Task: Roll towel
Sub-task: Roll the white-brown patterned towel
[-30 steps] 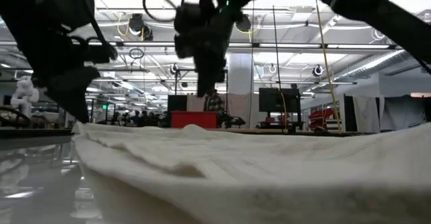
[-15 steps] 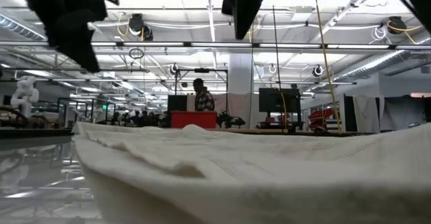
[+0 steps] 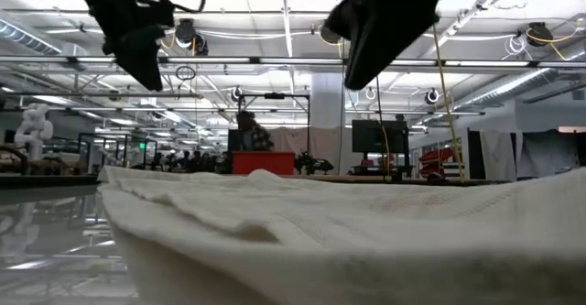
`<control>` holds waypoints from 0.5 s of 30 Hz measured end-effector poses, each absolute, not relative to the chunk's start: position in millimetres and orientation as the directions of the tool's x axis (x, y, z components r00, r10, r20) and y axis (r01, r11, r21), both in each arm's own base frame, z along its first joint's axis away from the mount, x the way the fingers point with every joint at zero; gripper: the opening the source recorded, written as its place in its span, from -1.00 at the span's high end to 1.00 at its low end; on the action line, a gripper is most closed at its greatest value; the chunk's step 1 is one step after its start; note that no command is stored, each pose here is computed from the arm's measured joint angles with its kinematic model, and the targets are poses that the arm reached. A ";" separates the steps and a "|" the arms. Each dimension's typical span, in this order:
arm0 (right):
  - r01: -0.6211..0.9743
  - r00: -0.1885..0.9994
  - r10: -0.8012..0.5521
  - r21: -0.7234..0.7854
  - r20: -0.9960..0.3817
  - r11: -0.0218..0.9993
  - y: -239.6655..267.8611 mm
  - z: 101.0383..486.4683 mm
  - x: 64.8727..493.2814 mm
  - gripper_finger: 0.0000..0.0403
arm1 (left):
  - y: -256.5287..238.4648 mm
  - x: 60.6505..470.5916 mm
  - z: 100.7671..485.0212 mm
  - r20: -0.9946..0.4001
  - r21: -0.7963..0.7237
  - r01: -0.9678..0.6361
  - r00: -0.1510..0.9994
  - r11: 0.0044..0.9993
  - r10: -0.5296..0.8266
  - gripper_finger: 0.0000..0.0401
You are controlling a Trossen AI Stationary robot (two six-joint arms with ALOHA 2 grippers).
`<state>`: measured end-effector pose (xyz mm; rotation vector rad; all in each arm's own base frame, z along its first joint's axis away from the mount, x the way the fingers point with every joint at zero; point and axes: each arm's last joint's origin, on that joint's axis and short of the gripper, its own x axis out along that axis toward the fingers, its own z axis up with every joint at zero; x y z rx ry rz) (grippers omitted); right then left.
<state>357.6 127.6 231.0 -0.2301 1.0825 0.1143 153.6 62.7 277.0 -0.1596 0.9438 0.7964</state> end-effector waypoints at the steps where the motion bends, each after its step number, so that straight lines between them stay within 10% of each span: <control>1: -0.199 0.510 -0.008 -0.127 -0.860 0.972 124.8 225.5 353.8 0.88 | 68.7 156.6 273.9 -0.786 0.220 -0.660 0.315 0.718 0.531 0.04; 15: -0.162 0.607 0.122 0.029 -0.785 0.986 120.9 181.8 259.5 0.69 | 150.9 200.4 195.4 -0.941 0.122 -0.534 0.206 0.837 0.269 0.04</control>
